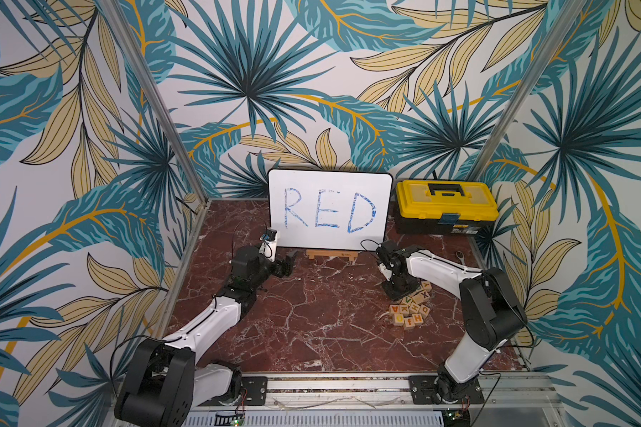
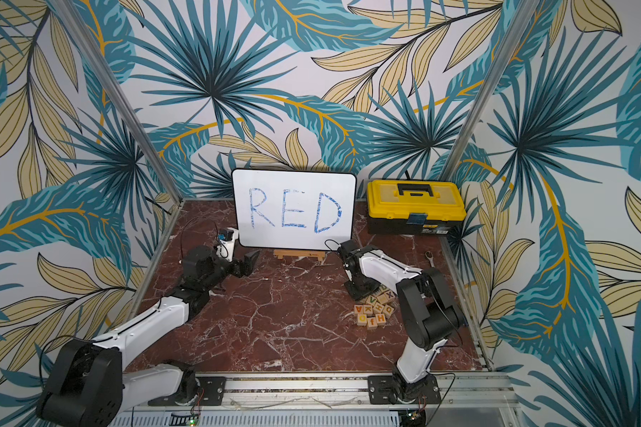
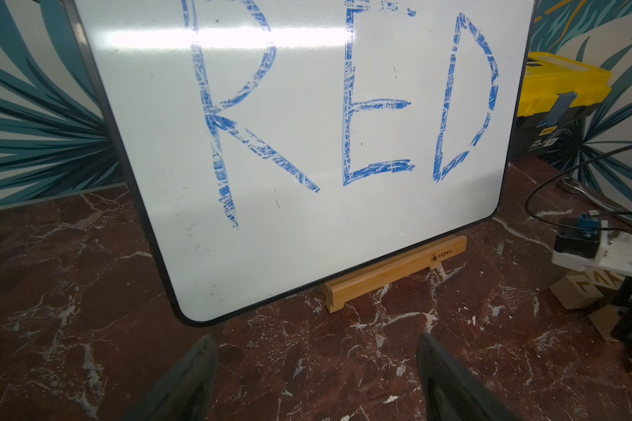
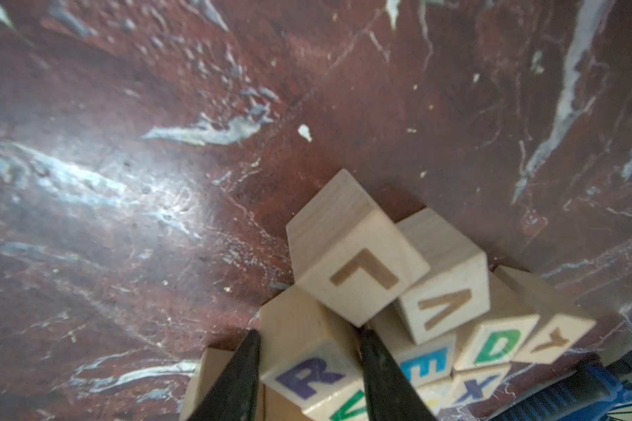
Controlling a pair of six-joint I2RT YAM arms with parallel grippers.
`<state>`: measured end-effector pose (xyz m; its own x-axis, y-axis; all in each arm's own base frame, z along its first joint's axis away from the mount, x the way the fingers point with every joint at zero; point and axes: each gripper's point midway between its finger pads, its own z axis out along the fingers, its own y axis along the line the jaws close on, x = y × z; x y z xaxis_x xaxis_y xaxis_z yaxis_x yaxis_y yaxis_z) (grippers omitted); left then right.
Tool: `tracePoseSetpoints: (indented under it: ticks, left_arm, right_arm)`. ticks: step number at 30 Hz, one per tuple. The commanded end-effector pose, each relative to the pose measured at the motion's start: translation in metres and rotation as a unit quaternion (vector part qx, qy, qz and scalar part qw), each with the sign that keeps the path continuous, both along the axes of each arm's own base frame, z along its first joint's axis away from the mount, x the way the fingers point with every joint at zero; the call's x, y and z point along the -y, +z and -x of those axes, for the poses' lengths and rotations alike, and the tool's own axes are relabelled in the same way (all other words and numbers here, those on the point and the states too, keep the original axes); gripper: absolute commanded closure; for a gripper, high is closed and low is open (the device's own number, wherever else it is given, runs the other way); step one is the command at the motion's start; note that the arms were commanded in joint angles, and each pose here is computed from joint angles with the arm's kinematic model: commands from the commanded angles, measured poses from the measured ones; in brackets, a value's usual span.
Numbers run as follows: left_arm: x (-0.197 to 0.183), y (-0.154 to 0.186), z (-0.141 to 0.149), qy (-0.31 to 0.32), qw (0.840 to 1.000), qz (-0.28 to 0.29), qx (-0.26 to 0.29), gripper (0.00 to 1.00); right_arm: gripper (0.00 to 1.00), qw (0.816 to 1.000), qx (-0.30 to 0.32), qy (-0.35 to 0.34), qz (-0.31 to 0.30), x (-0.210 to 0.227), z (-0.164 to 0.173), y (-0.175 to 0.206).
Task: Assemble the uppercase word "red" with letter blocks
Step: Move the letter block to the center of the board.
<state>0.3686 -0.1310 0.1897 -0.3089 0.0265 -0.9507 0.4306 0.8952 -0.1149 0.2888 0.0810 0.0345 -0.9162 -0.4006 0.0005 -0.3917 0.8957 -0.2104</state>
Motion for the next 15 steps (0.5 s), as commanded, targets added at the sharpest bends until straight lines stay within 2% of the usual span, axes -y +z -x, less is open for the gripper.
tracePoseSetpoints:
  ticks: [1, 9, 15]
  left_arm:
    - [-0.0020, -0.0068, 0.0005, 0.000, 1.000, -0.005, -0.007, 0.14]
    - [-0.0026, -0.0059, 0.0002, 0.000, 1.000, -0.005, -0.005, 0.14]
    - [-0.0034, -0.0054, 0.0002, 0.003, 1.000, -0.005, -0.004, 0.15]
  right_arm:
    - [0.60, 1.000, -0.005, 0.002, -0.005, -0.0025, -0.0033, -0.0049]
    - [0.69, 1.000, -0.002, -0.001, -0.007, -0.0034, -0.0055, -0.0033]
    - [0.71, 1.000, 0.008, -0.021, -0.006, -0.0027, -0.0083, 0.0004]
